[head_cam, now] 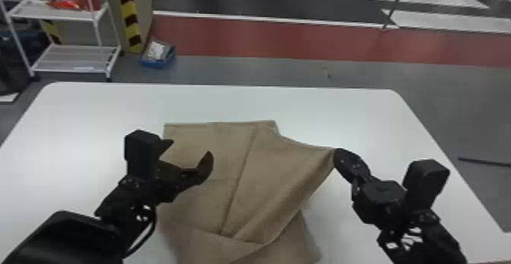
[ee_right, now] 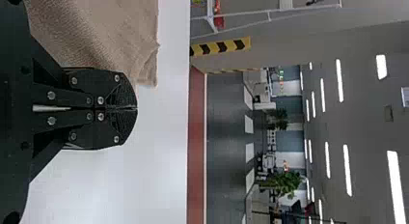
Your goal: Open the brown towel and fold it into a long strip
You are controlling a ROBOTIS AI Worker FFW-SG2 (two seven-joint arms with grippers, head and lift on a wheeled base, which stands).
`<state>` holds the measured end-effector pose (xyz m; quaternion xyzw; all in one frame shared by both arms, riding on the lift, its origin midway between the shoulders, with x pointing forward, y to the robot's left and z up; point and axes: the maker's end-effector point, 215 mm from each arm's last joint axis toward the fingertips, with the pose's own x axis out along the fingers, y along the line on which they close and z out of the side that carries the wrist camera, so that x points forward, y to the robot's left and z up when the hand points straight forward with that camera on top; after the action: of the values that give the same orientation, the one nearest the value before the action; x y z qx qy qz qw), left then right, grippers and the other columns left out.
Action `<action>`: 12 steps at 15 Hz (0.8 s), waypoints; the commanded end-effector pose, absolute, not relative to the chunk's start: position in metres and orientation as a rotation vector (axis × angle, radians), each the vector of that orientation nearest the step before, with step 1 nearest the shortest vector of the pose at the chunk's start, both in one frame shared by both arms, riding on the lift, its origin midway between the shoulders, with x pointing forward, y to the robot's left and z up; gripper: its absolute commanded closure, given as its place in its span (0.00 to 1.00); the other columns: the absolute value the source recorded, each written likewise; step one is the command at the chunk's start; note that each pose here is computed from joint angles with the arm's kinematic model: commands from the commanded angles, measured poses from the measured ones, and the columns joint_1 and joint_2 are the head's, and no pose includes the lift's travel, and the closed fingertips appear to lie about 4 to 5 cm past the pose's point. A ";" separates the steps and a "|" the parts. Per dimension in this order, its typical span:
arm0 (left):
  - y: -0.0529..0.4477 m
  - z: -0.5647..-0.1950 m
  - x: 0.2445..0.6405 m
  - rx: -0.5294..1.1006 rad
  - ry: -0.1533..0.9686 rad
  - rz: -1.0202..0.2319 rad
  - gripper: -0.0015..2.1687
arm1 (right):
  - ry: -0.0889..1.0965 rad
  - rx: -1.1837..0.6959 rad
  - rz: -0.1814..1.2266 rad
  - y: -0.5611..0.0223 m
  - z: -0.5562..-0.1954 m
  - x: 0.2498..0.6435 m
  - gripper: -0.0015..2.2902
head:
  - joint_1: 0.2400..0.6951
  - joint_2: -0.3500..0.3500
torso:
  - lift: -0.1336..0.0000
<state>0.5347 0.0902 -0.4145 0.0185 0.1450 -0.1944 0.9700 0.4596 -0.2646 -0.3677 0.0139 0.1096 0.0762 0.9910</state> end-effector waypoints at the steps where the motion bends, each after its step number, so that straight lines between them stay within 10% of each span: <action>1: 0.091 -0.416 0.537 0.042 0.294 -0.392 0.04 | 0.213 0.037 0.053 -0.325 -0.356 0.463 0.65 | 1.00 0.25 | 0.08; 12: 0.103 -0.426 0.556 0.059 0.291 -0.371 0.04 | 0.218 0.150 -0.297 -0.543 -0.351 0.432 0.65 | 1.00 0.00 | 0.08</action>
<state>0.5546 0.1003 -0.4247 0.0278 0.1425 -0.1849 0.9720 0.4362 -0.5156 -0.3537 0.0664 0.1077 -0.1266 0.9838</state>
